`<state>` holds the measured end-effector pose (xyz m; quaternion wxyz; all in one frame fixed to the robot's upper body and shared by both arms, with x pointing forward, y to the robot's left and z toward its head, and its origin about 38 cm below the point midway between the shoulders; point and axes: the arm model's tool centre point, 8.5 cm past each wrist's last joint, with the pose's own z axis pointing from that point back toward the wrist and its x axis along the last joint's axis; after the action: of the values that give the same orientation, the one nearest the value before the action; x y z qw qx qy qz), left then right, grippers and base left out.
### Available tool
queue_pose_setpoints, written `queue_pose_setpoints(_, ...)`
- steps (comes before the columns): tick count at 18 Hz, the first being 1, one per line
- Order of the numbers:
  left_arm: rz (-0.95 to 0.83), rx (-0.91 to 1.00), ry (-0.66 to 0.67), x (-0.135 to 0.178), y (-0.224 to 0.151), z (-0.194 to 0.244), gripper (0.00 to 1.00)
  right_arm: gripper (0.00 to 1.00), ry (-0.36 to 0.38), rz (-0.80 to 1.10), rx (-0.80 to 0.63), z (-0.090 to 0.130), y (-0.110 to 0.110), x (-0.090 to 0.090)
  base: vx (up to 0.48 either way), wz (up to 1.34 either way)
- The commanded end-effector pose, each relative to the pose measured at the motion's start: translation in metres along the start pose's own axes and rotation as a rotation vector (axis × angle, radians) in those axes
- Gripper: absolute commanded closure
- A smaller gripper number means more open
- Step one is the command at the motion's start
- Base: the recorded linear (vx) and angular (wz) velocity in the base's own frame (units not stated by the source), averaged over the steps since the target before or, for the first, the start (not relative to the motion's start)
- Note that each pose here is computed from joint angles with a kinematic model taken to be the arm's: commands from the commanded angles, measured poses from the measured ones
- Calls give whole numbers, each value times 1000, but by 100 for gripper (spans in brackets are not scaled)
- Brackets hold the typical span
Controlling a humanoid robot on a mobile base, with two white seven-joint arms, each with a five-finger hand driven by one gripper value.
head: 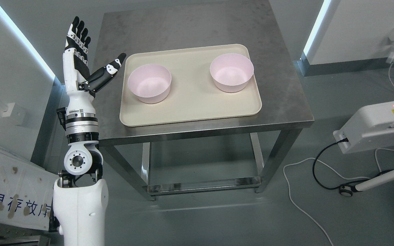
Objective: Stack pink IKEA bowls on left shelf middle
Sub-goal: 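Move the left hand toward the pink bowl nearest it on the tray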
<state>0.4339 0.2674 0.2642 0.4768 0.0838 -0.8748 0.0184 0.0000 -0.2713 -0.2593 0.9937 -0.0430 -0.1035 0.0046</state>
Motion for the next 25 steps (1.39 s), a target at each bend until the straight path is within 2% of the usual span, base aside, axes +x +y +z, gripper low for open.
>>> queue_pose_setpoints(1, -20, 1, 1, 0, 7, -1, 0, 0, -17, -2, -19, -1, -11, 6, 0, 0)
queue_pose_setpoints(6, -25, -57, 17, -7, 3, -6, 0, 0, -17, -2, -19, -1, -11, 6, 0, 0)
queue_pose_setpoints(9, -71, -365, 83, -29, -5, -22, 0, 0, -17, -2, -19, -1, -11, 6, 0, 0)
queue_pose_setpoints(11, -73, -470, 114, -35, -12, -38, 0, 0, -17, -2, -19, -1, -11, 6, 0, 0)
queue_pose_setpoints(16, -111, -462, 338, -49, -17, -57, 1, 0, -17, -2, -19, -1, -11, 6, 0, 0)
queue_pose_setpoints(21, -100, -428, 387, -64, -13, -63, 1, 0, -17, -2, -19, -1, -11, 6, 0, 0)
queue_pose_setpoints(25, -148, -446, 410, -70, 0, -58, 6, 0, -17, -2, -19, -1, -11, 6, 0, 0)
